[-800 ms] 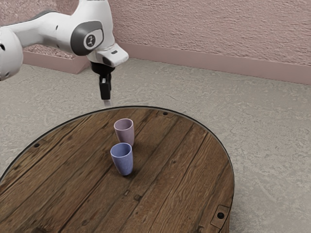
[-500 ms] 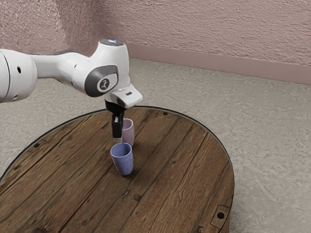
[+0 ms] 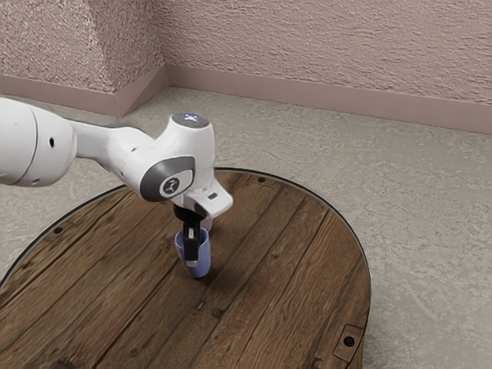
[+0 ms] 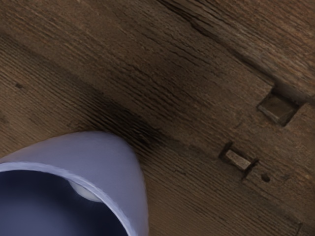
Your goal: Place the right cup onto the left cup
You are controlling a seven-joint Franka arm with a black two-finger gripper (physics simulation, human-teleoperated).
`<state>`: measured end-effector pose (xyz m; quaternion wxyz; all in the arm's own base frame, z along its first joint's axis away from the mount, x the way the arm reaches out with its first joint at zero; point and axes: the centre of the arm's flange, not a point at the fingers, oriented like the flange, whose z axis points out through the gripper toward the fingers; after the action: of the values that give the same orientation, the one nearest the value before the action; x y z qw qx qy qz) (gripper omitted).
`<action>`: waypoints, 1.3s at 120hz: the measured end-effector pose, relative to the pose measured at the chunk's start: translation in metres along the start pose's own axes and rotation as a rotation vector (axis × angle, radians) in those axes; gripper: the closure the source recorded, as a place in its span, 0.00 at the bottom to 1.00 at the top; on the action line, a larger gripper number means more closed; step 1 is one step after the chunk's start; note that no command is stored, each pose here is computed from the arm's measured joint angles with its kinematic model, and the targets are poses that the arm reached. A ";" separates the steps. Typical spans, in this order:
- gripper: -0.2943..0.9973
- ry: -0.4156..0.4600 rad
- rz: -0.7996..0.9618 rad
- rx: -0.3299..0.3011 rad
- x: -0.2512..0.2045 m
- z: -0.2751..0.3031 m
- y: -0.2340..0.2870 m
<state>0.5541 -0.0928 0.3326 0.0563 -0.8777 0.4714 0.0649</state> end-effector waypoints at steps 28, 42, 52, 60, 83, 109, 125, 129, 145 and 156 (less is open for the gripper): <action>0.66 -0.010 -0.052 0.015 -0.003 0.010 -0.002; 0.75 -0.011 -0.079 0.016 -0.004 0.014 -0.004; 0.78 -0.011 -0.098 0.011 -0.005 0.018 -0.002; 0.80 -0.010 -0.113 0.008 -0.006 0.020 0.000; 0.82 -0.005 -0.124 0.052 -0.006 0.013 -0.004; 0.83 0.053 -0.172 0.114 -0.014 -0.054 -0.012; 0.83 0.069 -0.228 0.118 -0.023 -0.096 -0.027; 0.83 0.070 -0.243 0.112 -0.027 -0.103 -0.029; 0.83 0.067 -0.306 0.102 -0.047 -0.131 -0.052; 0.83 0.037 -0.345 0.093 -0.056 -0.133 -0.078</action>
<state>0.5964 -0.0256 0.4757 0.0985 -0.9431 0.3173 0.0165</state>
